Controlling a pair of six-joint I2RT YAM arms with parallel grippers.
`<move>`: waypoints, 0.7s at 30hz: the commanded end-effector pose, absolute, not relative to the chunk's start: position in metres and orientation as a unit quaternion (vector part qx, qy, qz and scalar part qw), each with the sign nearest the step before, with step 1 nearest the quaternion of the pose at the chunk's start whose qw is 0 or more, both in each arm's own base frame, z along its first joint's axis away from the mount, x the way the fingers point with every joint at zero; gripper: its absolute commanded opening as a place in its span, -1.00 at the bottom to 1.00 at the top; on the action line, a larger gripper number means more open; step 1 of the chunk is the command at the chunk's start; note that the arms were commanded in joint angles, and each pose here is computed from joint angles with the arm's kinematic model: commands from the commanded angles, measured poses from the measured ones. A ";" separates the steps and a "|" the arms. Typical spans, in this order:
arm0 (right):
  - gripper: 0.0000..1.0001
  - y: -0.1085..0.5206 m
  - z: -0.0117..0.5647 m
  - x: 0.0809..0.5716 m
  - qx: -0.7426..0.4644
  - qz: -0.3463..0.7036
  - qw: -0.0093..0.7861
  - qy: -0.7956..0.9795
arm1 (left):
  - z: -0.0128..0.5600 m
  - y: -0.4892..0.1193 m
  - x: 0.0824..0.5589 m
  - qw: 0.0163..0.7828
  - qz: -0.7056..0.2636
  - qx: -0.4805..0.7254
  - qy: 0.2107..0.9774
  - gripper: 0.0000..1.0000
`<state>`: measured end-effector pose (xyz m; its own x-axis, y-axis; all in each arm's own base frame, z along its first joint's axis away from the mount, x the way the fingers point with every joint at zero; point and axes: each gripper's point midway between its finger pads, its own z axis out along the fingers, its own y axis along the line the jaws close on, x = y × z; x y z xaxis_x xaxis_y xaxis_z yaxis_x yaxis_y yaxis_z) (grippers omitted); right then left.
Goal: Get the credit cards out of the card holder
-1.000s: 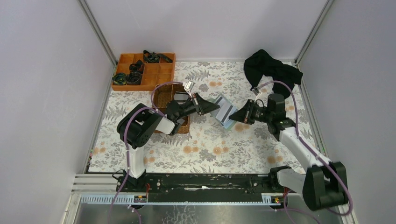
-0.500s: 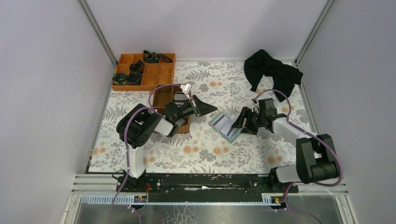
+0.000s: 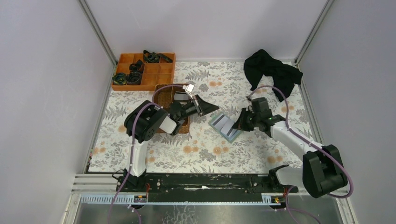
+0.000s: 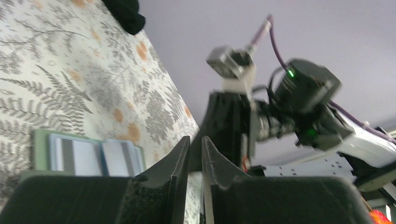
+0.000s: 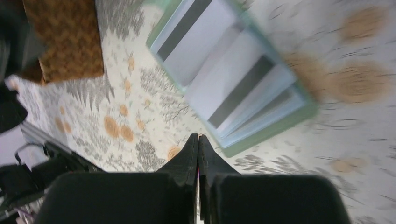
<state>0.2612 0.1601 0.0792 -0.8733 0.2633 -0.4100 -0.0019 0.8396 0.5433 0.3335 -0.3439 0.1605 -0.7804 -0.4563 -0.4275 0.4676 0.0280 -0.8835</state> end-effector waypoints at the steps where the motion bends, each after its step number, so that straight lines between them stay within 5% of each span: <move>1: -1.00 0.196 0.061 0.240 0.036 0.293 0.219 0.930 | 0.157 -0.348 0.368 0.384 -0.676 0.001 0.629 -0.51; 13: -1.00 0.195 0.010 0.221 0.041 0.249 0.181 0.950 | 0.091 -0.379 0.412 0.391 -0.550 -0.004 0.738 -0.15; 21: -1.00 0.164 -0.004 0.242 0.083 0.179 0.186 0.962 | 0.065 -0.371 0.402 0.391 -0.495 0.002 0.776 -0.10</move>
